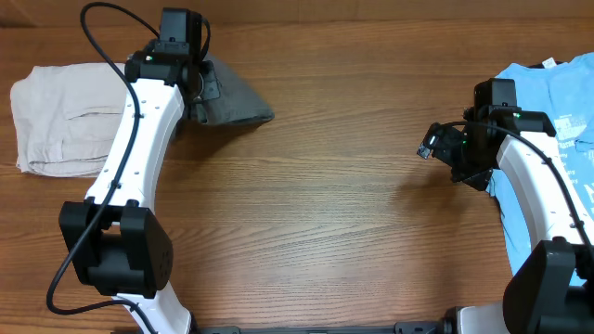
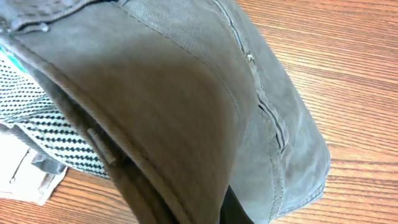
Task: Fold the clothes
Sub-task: 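Lift the grey shorts and carry them left onto the beige pants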
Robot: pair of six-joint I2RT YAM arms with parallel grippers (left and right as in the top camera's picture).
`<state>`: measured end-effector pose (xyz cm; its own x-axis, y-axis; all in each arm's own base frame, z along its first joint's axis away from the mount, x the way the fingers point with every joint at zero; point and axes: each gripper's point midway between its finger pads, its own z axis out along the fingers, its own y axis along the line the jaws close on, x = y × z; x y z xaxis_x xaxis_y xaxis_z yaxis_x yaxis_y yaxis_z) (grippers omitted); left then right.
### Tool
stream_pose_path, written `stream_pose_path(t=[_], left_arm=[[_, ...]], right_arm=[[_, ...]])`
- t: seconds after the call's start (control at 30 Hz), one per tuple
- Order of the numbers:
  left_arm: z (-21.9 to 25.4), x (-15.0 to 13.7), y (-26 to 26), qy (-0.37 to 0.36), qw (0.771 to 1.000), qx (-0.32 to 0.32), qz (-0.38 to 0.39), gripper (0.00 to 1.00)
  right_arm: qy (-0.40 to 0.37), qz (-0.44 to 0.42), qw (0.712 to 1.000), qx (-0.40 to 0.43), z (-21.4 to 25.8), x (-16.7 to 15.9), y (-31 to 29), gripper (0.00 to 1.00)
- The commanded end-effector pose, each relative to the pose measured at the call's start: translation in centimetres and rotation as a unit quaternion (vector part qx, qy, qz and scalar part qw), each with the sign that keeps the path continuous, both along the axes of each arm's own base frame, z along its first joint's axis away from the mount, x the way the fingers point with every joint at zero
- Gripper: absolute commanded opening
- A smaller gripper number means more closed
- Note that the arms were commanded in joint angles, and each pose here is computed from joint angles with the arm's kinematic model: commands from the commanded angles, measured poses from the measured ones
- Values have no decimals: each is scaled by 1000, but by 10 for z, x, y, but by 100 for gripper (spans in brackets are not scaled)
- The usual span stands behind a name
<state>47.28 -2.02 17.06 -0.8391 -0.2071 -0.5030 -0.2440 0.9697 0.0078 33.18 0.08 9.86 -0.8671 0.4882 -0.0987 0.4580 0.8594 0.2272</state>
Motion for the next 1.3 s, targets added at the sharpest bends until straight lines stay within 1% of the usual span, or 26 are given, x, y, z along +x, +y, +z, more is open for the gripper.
stream_pose_path(t=[0.0,0.1,0.27,0.33,0.5,0.57,0.73,0.87,1.1,1.2,1.27], left_arm=[[46,12,9,-58,998,3,3,4],[63,16,16,-75,997,-4,8,4],[88,21,25,-99,994,-37,8,4],[97,21,33,-106,993,-41,14,4],[132,22,73,-140,989,0,38,4],[152,21,97,-162,985,18,64,4],[183,13,150,-199,973,37,110,4],[187,0,198,-202,966,54,150,4],[184,-32,282,-198,951,79,226,4],[175,-42,311,-190,946,82,249,4],[165,-41,322,-188,950,70,241,4]], right_arm=[[-7,0,1000,-6,4,3,-2,100],[-7,0,1000,-6,4,3,-2,100],[-7,0,1000,-6,4,3,-2,100],[-7,0,1000,-6,4,3,-2,100],[-7,0,1000,-6,4,3,-2,100],[-7,0,1000,-6,4,3,-2,100],[-7,0,1000,-6,4,3,-2,100],[-7,0,1000,-6,4,3,-2,100],[-7,0,1000,-6,4,3,-2,100],[-7,0,1000,-6,4,3,-2,100],[-7,0,1000,-6,4,3,-2,100]])
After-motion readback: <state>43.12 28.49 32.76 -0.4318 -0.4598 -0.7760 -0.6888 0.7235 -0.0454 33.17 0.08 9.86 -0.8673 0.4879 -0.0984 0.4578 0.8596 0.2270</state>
